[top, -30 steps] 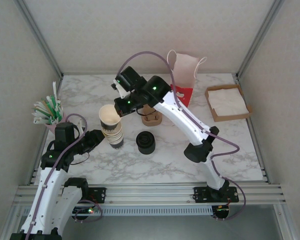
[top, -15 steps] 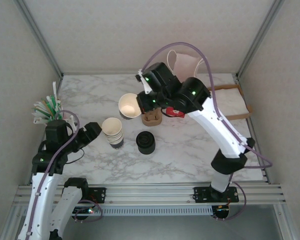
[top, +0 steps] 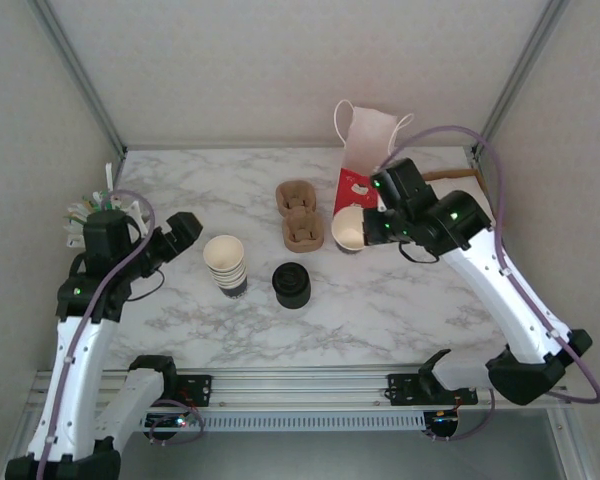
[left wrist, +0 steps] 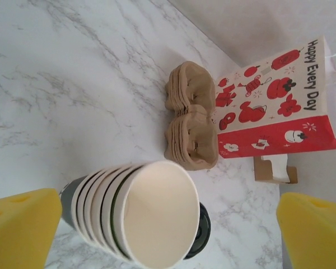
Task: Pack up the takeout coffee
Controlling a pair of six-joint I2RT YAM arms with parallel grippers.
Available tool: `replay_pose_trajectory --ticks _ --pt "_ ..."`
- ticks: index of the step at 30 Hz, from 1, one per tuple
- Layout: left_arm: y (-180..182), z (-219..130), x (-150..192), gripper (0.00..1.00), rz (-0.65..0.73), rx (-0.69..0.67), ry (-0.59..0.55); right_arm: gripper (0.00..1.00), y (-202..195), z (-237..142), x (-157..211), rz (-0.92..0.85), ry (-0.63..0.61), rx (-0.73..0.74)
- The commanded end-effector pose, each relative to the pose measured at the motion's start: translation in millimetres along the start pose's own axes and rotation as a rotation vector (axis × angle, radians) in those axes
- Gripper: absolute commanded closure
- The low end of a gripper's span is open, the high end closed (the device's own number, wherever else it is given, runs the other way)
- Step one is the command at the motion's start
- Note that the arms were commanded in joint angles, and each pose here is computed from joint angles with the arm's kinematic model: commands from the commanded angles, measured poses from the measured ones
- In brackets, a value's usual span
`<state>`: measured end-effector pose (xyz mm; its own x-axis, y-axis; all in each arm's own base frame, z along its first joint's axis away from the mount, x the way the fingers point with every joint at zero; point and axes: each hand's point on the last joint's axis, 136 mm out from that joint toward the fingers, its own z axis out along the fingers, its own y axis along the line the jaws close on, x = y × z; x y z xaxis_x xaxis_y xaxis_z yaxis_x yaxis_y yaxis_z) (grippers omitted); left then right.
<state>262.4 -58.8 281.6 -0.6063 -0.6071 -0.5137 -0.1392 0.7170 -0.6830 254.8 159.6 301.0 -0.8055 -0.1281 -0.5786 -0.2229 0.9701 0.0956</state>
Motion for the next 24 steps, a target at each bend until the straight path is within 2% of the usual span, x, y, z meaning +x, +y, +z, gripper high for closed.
replay_pose_trajectory --ticks 1,7,13,24 --pt "-24.9 8.8 -18.7 0.00 0.045 0.065 -0.042 1.00 -18.7 17.2 14.2 0.073 0.023 0.018" --pt "-55.0 50.2 -12.4 0.00 0.106 0.092 0.009 1.00 -48.4 59.4 40.7 0.156 0.093 0.056" --pt "-78.4 86.1 9.1 0.00 0.156 0.121 0.085 1.00 -68.1 101.6 59.6 0.223 0.163 0.071" --pt "-88.2 116.0 32.2 0.00 0.198 0.118 0.151 1.00 -61.5 141.1 83.5 0.259 0.255 0.011"
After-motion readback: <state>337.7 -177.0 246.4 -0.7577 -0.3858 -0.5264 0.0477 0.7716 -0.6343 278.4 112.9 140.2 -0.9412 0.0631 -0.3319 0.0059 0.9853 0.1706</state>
